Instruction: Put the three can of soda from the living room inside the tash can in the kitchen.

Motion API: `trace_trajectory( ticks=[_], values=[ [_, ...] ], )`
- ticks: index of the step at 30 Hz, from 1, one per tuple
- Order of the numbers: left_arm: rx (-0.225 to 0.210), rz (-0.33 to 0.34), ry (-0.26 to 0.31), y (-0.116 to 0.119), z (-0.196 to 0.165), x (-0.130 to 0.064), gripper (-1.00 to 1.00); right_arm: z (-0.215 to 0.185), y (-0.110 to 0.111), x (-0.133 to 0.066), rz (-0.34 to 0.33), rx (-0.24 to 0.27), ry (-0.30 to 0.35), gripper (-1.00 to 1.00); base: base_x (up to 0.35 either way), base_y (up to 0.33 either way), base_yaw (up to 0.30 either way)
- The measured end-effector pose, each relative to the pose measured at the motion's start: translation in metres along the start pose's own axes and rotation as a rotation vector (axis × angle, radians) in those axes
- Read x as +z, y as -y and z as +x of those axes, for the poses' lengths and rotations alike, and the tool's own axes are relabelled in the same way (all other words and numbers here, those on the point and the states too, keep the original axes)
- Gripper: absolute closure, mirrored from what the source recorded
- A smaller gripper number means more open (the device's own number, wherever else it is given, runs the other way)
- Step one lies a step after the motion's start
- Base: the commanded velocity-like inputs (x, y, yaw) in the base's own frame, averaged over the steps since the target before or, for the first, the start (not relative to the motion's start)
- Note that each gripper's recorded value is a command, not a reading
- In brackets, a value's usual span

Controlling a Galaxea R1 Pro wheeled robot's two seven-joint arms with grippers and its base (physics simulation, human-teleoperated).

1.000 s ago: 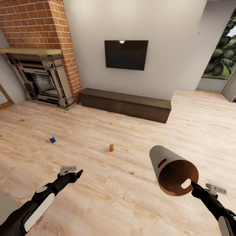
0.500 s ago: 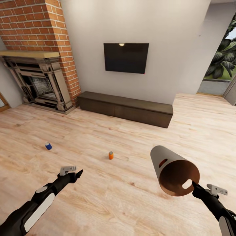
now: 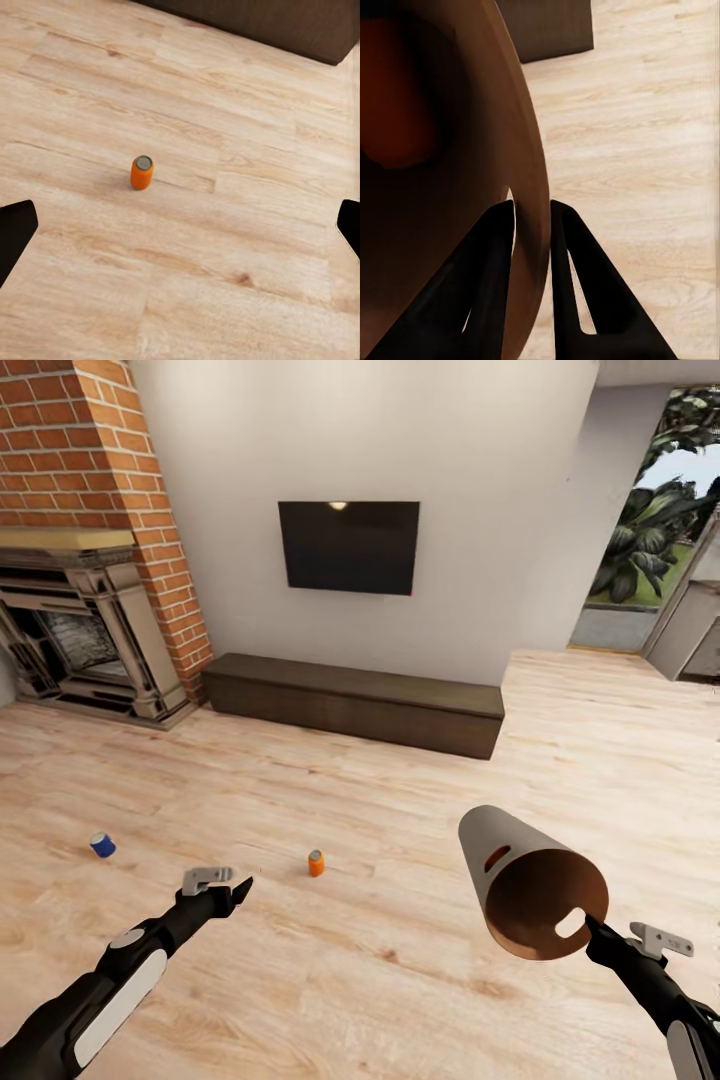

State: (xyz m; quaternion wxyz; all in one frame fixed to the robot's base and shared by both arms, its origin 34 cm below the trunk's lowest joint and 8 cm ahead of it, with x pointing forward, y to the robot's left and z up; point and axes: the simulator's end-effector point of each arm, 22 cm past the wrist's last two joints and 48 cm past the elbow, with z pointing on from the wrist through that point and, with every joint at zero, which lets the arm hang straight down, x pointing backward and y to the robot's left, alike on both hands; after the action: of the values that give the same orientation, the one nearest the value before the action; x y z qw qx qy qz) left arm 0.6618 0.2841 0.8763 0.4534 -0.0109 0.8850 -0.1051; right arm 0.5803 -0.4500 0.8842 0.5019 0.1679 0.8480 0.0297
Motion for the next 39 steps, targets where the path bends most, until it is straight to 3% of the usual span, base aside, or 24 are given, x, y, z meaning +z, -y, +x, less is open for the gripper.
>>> trace_trajectory(
  ticks=[10, 39],
  values=[
    [0.001, 0.001, 0.009, 0.0011, -0.0048, -0.0018, -1.0, -0.0034, -0.0019, -0.0008, -0.003, -0.002, 0.007, 1.0, 0.321, -0.089, -0.106],
    [0.001, 0.001, 0.008, 0.0007, -0.0044, -0.0019, -1.0, -0.0014, -0.0021, -0.0005, -0.002, -0.003, 0.002, 1.0, 0.321, -0.018, -0.002]
  ],
)
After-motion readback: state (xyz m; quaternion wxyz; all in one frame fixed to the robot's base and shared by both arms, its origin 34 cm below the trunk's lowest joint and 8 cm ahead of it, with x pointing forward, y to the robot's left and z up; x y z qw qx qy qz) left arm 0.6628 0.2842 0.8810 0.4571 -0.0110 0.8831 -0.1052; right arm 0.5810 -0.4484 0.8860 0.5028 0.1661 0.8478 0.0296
